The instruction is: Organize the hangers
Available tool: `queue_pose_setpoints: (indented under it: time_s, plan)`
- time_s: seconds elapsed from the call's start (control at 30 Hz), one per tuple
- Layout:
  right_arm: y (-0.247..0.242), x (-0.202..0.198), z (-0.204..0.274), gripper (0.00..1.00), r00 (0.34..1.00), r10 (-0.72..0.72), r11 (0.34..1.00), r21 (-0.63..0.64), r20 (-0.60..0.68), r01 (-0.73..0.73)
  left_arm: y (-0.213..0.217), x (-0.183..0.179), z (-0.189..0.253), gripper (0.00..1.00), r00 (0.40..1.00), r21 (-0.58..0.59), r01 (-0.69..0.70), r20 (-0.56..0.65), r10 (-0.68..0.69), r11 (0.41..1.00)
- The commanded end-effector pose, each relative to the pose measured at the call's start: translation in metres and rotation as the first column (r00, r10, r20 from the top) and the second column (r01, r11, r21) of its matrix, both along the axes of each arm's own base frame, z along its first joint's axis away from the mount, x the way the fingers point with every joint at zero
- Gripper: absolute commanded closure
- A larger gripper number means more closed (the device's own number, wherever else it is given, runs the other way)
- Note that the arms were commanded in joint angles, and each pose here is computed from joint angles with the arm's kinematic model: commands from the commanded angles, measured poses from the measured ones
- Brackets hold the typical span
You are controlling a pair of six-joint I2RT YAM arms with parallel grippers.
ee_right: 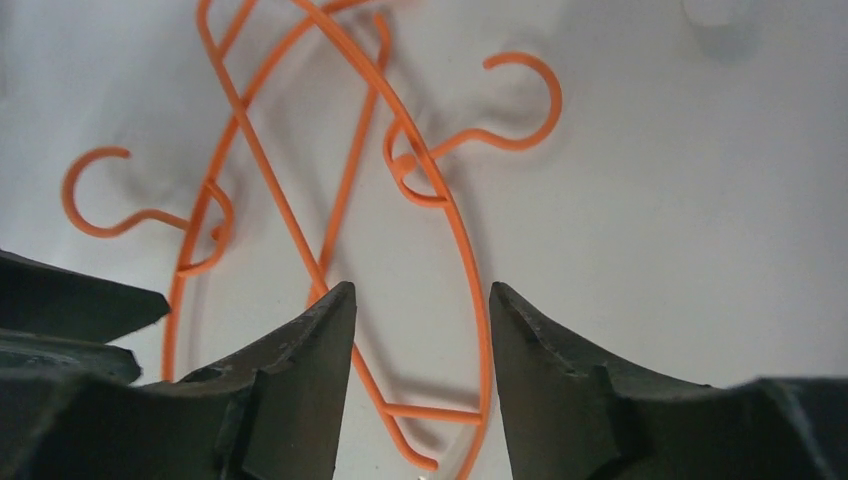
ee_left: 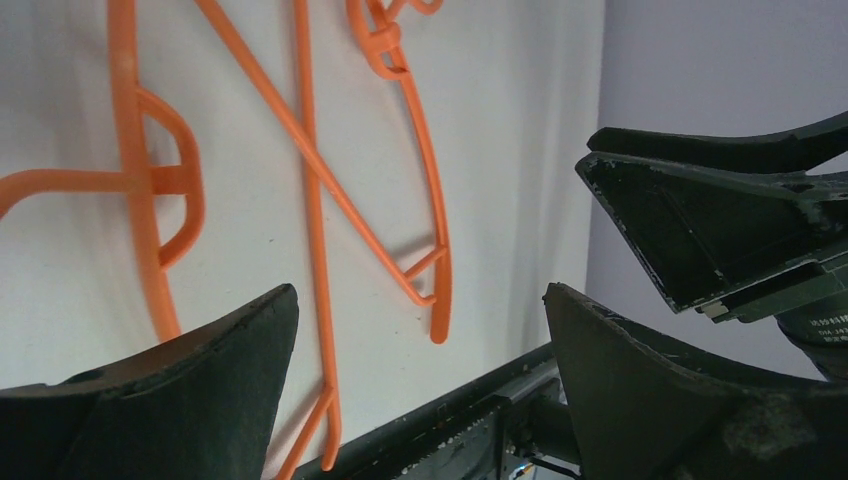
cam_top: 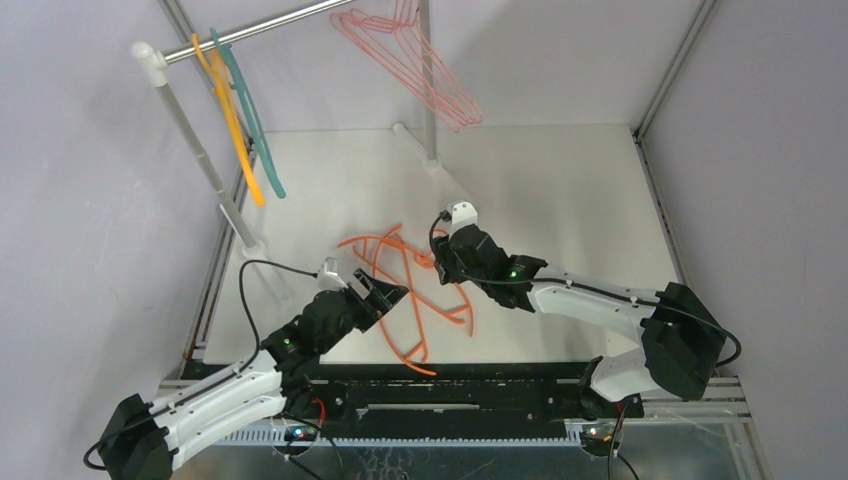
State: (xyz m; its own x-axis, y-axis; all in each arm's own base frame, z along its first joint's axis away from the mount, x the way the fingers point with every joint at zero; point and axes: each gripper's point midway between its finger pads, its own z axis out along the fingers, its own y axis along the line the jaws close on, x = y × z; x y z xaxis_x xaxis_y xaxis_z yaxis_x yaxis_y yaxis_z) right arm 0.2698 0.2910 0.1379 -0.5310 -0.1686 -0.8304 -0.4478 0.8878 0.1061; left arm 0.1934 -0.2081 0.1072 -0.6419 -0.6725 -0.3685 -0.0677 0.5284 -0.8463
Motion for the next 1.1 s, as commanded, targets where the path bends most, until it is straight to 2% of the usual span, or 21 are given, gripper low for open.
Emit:
queue_pose_setpoints:
  time_s: [0.0, 0.07, 0.23, 0.3, 0.6, 1.07]
  plan:
    - [-0.001, -0.005, -0.012, 0.40, 0.993, 0.064, 0.998, 0.017, -0.095, -0.063, -0.003, 0.008, 0.020, 0.03, 0.999, -0.007, -0.021, 0.033, 0.021, 1.000]
    - [-0.008, -0.006, -0.023, 0.40, 0.988, 0.079, 0.997, 0.017, -0.134, -0.077, -0.003, 0.009, 0.020, 0.03, 0.999, -0.004, -0.020, 0.033, 0.020, 1.000]
    - [-0.002, -0.013, -0.045, 0.50, 0.940, 0.236, 0.971, 0.097, -0.246, -0.219, -0.002, 0.011, 0.021, 0.03, 0.999, 0.008, -0.026, 0.042, 0.025, 1.000]
    - [-0.001, -0.011, -0.054, 0.53, 0.926, 0.253, 0.967, 0.094, -0.280, -0.236, -0.003, 0.011, 0.022, 0.02, 0.999, 0.010, -0.023, 0.045, 0.023, 1.000]
    - [-0.009, -0.006, -0.090, 0.57, 0.919, 0.155, 0.986, 0.001, -0.361, -0.166, 0.006, 0.011, 0.024, 0.02, 0.997, 0.023, -0.050, 0.066, 0.049, 0.998]
    - [-0.028, -0.023, -0.133, 0.55, 0.921, -0.028, 0.984, -0.172, -0.390, -0.044, 0.008, 0.011, 0.020, 0.02, 0.997, 0.037, -0.055, 0.062, 0.052, 0.998]
